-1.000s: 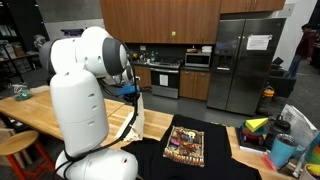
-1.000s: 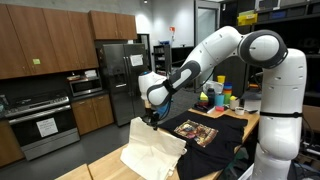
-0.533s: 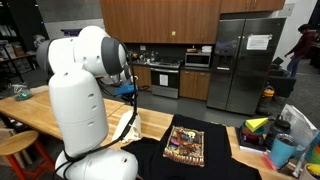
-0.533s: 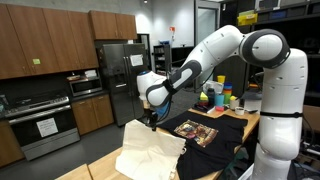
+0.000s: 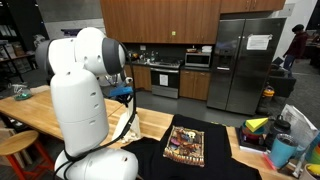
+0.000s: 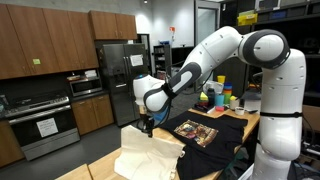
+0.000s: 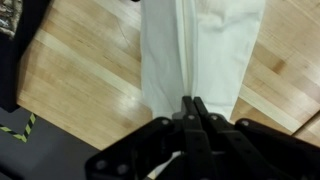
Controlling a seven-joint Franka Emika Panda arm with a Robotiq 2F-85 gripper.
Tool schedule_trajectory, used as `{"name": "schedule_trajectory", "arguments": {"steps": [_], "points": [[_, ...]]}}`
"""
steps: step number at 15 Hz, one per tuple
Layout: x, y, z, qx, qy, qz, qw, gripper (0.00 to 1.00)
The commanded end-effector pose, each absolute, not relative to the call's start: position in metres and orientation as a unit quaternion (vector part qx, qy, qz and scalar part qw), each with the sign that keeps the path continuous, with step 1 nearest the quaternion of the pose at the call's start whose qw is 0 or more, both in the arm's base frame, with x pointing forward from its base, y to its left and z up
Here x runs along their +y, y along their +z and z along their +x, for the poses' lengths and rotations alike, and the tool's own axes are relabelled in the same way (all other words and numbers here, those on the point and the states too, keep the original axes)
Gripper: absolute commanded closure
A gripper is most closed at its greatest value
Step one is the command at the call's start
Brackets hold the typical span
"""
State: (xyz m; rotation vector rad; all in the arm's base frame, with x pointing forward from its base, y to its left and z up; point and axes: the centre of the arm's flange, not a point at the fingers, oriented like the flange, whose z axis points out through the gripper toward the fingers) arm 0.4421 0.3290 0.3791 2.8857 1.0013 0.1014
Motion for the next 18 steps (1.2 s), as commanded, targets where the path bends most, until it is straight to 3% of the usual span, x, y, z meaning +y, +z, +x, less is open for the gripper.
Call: {"name": "schedule_trajectory", "arguments": {"steps": [1,12,13,15,18], "points": [[0.351,0.378,0.421,0.313,0.051,0.948,0.023,0.99],[0.442,0.328,0.407,0.428,0.114,0.895,-0.055,0.99],[0.445,0.323,0.405,0.441,0.118,0.888,-0.054,0.72],[0.449,0.318,0.399,0.467,0.133,0.873,-0.049,0.67],[0.455,0.315,0.395,0.501,0.151,0.851,-0.053,0.49]]}}
